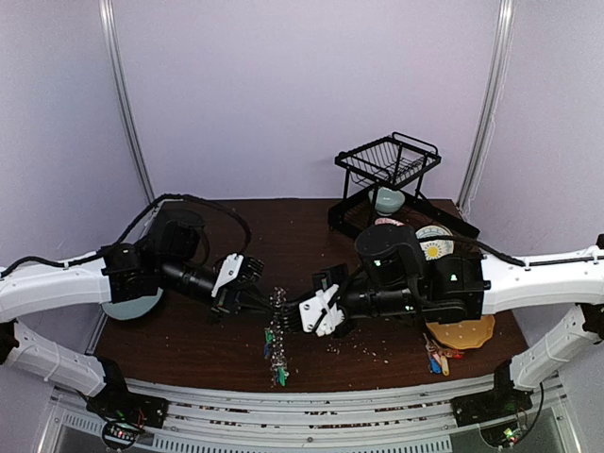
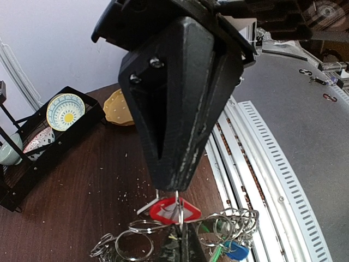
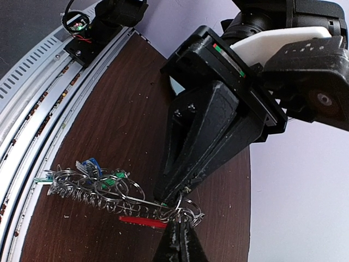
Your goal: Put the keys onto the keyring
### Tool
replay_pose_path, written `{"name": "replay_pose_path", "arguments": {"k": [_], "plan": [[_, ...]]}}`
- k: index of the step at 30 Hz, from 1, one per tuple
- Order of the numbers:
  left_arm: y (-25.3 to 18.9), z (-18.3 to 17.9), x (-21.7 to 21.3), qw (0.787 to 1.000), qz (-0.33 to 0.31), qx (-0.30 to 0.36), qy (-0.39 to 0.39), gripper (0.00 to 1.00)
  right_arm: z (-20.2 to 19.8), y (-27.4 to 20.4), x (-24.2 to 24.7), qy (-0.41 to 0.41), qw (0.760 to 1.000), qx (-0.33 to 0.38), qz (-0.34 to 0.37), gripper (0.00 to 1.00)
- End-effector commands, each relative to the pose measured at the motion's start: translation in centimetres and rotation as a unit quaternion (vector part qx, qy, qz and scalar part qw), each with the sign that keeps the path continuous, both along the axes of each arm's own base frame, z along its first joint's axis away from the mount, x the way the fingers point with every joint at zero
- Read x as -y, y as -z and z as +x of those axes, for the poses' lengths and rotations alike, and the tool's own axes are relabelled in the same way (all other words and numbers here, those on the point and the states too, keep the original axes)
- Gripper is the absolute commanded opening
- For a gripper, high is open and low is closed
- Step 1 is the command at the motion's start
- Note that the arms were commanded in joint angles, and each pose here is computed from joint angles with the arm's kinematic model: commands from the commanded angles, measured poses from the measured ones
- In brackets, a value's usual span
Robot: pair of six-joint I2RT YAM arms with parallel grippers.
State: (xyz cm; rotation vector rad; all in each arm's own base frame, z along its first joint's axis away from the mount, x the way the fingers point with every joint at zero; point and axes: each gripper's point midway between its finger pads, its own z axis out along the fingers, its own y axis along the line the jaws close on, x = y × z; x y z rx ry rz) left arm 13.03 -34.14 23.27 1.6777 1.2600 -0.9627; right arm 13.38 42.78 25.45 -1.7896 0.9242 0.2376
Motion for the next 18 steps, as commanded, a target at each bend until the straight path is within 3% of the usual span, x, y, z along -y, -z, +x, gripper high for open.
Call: {"name": "replay_pose_path", "arguments": {"k": [1,18], "plan": [[-2.7,0.0,0.5,0.998,-0.05,0.028,0.004,0.0,-0.3,-0.9,-0.1,-0.01,1.0,0.003,0.01,0.0],[-2.7,0.3,0.6,0.999,-0.047,0.027,-0.001,0.0,-0.6,-2.1,-1.0,-0.024,0.999,-0.001,0.031,0.0]]}}
